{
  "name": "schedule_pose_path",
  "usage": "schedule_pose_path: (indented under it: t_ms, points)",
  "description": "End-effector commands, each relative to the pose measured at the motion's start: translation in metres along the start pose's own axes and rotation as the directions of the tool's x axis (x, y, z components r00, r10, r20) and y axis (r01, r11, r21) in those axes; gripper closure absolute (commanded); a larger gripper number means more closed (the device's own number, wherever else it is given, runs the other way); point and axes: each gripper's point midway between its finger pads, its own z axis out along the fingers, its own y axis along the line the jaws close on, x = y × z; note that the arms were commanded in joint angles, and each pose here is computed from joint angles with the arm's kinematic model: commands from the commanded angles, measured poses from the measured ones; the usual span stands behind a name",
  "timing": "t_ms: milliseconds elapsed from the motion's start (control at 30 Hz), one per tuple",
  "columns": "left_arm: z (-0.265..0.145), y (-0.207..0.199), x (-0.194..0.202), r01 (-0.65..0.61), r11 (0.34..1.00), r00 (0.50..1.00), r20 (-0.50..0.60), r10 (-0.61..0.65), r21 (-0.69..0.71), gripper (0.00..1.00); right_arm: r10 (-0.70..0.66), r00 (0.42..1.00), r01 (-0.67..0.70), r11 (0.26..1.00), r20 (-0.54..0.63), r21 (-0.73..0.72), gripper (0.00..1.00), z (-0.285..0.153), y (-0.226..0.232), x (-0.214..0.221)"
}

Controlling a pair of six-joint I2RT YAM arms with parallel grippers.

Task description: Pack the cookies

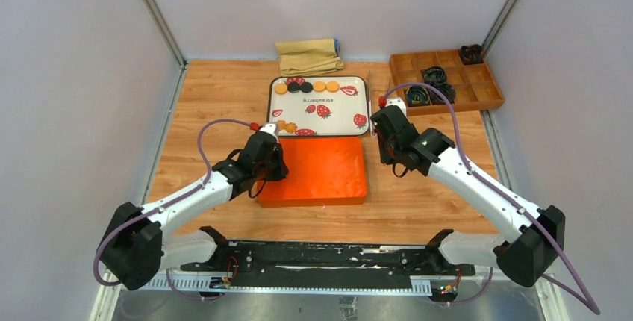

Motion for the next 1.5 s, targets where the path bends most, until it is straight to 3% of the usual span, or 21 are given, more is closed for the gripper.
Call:
schedule_pose_path:
  t_ms: [0,133,267,467,867,1467]
  points:
    - [0.016,0.011,0.031,0.003,0.999,0.995,-0.103,-0.007,-0.041,0.99,0.014,0.999,-0.013,1.0,0.035,-0.021,0.8,-0.01,-0.002,-0.001]
    - [0.018,0.01,0.031,-0.016,0.998,0.994,-0.111,0.011,-0.052,0.98,0.021,0.997,-0.019,0.999,0.069,-0.033,0.71,-0.018,-0.005,-0.005]
    - [0.001,0.002,0.005,-0.041,0.998,0.998,-0.043,0.039,-0.048,0.94,0.048,0.988,-0.041,0.998,0.144,-0.055,0.41,-0.029,-0.009,-0.012]
    - [-0.048,-0.023,-0.051,-0.045,0.999,0.991,0.128,0.042,0.02,0.89,0.095,0.958,-0.071,0.993,0.27,-0.097,0.18,-0.049,-0.011,-0.037]
    - [-0.125,-0.029,-0.102,-0.085,0.996,0.94,0.334,0.067,0.04,0.82,0.171,0.926,-0.129,0.981,0.338,-0.144,0.13,-0.07,-0.013,-0.055]
    - [-0.135,-0.025,-0.109,-0.09,0.996,0.932,0.354,0.079,0.014,0.78,0.154,0.93,-0.128,0.987,0.333,-0.098,0.13,-0.065,-0.02,-0.049]
